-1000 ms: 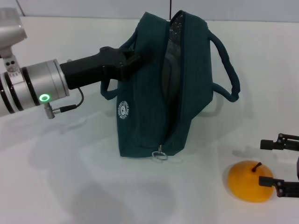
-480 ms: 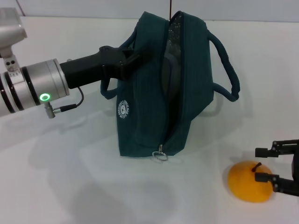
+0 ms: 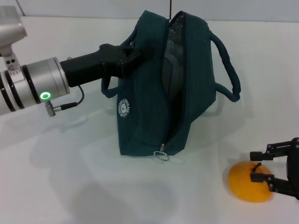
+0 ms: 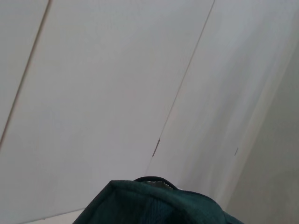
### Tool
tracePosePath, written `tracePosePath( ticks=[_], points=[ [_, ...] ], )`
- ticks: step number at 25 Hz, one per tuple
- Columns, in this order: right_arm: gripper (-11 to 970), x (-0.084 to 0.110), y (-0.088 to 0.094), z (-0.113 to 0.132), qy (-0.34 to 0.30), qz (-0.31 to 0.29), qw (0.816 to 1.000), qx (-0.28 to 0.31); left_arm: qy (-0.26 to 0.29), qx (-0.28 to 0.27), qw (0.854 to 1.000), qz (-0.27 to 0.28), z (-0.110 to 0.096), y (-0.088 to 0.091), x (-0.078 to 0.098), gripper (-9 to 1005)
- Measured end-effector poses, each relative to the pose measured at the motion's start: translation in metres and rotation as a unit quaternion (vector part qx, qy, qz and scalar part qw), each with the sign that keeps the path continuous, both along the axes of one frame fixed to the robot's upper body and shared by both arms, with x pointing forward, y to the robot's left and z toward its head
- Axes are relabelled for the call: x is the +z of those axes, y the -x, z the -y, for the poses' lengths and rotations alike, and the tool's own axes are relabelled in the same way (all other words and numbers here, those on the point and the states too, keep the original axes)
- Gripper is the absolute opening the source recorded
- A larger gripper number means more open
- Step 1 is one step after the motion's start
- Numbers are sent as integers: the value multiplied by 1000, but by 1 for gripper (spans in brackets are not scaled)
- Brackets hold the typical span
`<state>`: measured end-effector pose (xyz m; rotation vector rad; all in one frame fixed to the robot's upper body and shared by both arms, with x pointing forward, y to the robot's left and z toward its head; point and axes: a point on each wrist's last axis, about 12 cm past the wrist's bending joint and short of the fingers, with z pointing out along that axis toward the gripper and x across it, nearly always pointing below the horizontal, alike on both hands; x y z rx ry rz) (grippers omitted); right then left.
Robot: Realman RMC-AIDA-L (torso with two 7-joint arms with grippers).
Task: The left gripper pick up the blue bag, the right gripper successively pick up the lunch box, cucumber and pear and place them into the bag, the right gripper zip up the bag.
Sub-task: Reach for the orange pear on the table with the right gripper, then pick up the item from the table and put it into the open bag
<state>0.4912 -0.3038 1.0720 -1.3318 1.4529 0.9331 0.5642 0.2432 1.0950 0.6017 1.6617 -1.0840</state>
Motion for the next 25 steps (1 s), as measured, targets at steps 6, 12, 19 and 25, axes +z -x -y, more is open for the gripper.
tracePosePath(
  ticks=[6, 12, 19, 25],
  points=[
    [302, 0, -1, -1, 1, -2, 1000, 5, -2, -2, 1000, 1, 1, -1, 0, 39],
    [258, 1, -1, -2, 1, -8, 1000, 2, -3, -2, 1000, 0, 1, -1, 0, 39],
    [114, -1, 0, -4, -4, -9, 1000, 3, -3, -2, 1000, 0, 1, 0, -1, 38],
    [44, 3, -1, -5, -8, -2, 1000, 11, -3, -1, 1000, -1, 1, 0, -1, 38]
  ],
)
